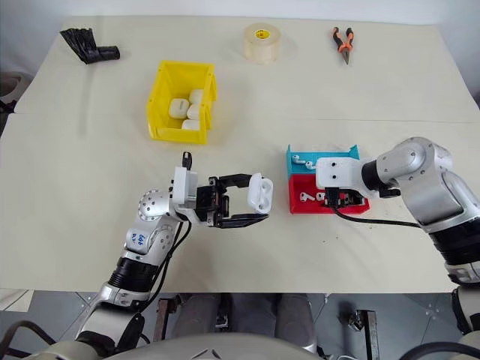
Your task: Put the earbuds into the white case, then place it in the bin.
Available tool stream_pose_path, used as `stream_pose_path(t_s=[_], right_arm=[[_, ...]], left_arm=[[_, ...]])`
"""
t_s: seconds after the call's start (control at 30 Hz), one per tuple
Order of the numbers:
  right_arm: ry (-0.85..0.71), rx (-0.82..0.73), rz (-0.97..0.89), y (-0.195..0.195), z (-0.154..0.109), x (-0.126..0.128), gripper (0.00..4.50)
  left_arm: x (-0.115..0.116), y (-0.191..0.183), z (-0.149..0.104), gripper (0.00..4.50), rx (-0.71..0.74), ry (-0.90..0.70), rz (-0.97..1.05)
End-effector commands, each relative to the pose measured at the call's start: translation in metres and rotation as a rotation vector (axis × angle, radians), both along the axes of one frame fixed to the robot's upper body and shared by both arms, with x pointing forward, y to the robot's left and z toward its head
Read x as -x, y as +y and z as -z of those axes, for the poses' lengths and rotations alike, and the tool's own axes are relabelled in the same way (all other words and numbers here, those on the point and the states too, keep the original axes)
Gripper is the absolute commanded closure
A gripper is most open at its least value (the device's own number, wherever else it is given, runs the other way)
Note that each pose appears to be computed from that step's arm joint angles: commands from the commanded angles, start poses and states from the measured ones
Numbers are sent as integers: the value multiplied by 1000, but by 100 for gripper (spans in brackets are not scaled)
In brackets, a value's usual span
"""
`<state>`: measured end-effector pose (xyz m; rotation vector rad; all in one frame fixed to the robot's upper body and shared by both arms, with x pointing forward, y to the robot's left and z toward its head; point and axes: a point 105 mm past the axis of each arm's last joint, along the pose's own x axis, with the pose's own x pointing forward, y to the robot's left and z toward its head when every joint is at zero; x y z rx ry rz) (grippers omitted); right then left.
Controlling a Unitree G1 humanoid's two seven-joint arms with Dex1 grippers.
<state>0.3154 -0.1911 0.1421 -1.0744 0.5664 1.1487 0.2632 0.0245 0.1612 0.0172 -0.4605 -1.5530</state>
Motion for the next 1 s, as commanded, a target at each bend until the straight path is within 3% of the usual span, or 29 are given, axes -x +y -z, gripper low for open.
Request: stream_pose_path(t_s=[0.03,0.2,0.3,0.43,0.73,0.9,1.0], right_arm=[[-16,21,-24,1,-3,-1,196],[-11,25,-29,1,1,0,196],[-3,24,-26,1,3,1,258],[-1,19,-25,2,4,1,394],[-16,3,-2,-2,0,1,398],[-43,-66,43,-12,-23,7,398],[-75,-205,72,-12,-38,11,398]], left_arm=[[7,-1,-10,172,25,-38,18],[6,-1,-10,172,21,-39,18],[5,-1,-10,172,21,-39,17],[5,0,-10,172,19,-40,17],[5,-1,-10,172,20,-39,19],[8,1,-9,172,15,-31,55],[7,3,-10,172,13,-26,63]])
